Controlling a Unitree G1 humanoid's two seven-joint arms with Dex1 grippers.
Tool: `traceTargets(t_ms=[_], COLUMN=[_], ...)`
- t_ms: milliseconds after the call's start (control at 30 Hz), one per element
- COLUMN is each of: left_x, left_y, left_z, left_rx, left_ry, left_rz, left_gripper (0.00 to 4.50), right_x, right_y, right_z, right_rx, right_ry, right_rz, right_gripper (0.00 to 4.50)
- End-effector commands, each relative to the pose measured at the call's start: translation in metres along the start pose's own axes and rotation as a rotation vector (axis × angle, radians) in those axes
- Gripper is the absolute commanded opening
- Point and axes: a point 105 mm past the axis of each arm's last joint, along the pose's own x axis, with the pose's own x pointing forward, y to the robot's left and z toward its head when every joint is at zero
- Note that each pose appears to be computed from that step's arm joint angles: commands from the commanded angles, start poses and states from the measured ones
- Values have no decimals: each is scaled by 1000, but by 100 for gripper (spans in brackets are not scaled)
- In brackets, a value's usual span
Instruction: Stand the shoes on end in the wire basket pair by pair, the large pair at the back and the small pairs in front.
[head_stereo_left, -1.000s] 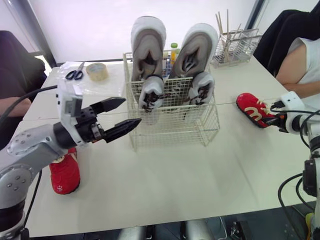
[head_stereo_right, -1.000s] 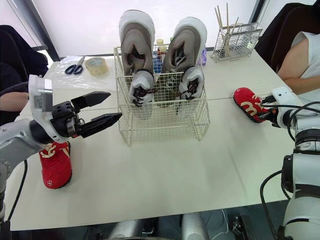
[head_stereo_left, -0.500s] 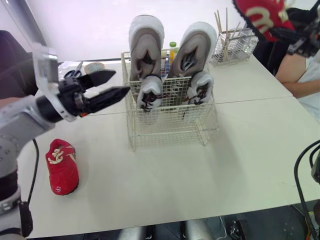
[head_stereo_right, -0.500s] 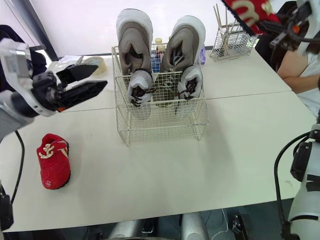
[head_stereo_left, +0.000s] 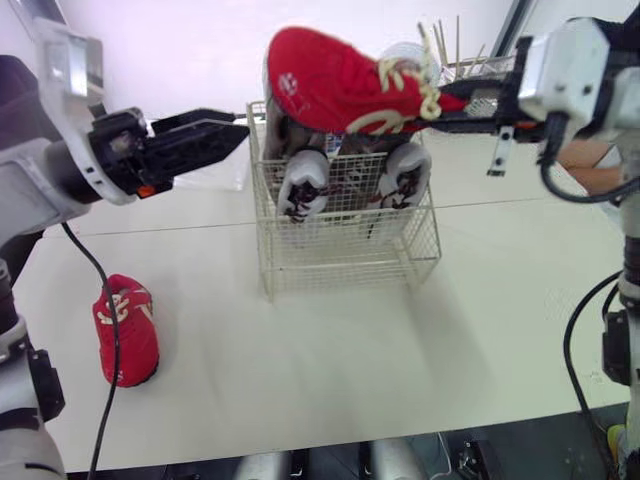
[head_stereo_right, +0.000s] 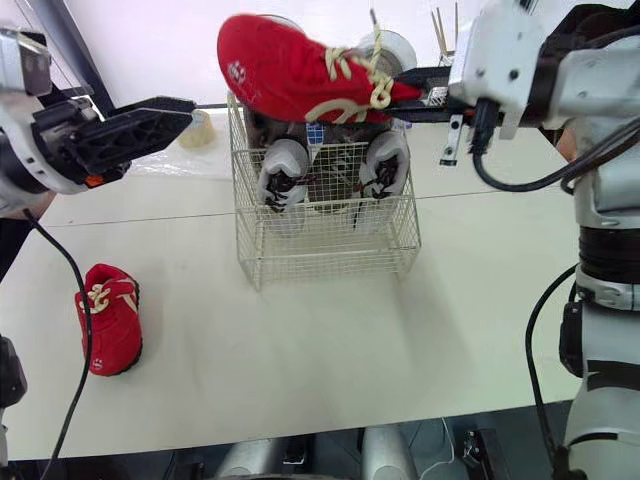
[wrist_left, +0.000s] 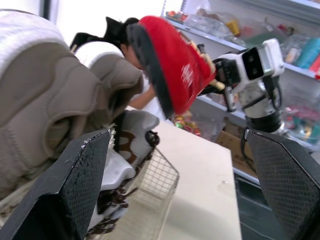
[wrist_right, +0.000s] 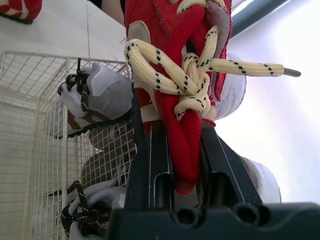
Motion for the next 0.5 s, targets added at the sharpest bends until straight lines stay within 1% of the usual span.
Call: traceTargets(t_ms=[33,233,467,500], left_x=[4,8,11,11], left_y=[-9,-1,5,6], left_z=[10,7,1,1], left_rx=[17,-1,-18,-23], left_ry=[-22,-17,-1,-4], left_rz=[-40,-19,-5,-6], left_gripper=[450,450,450,425], right_x=[3,12,14,15], right_y=[-4,2,8,8], right_z=[15,22,34,36], right_rx=[-144,-225,-259,-262], right_ry=[-21,-49,-94,-99], right_rz=[-29,9,40,44], right_gripper=[4,4,4,4])
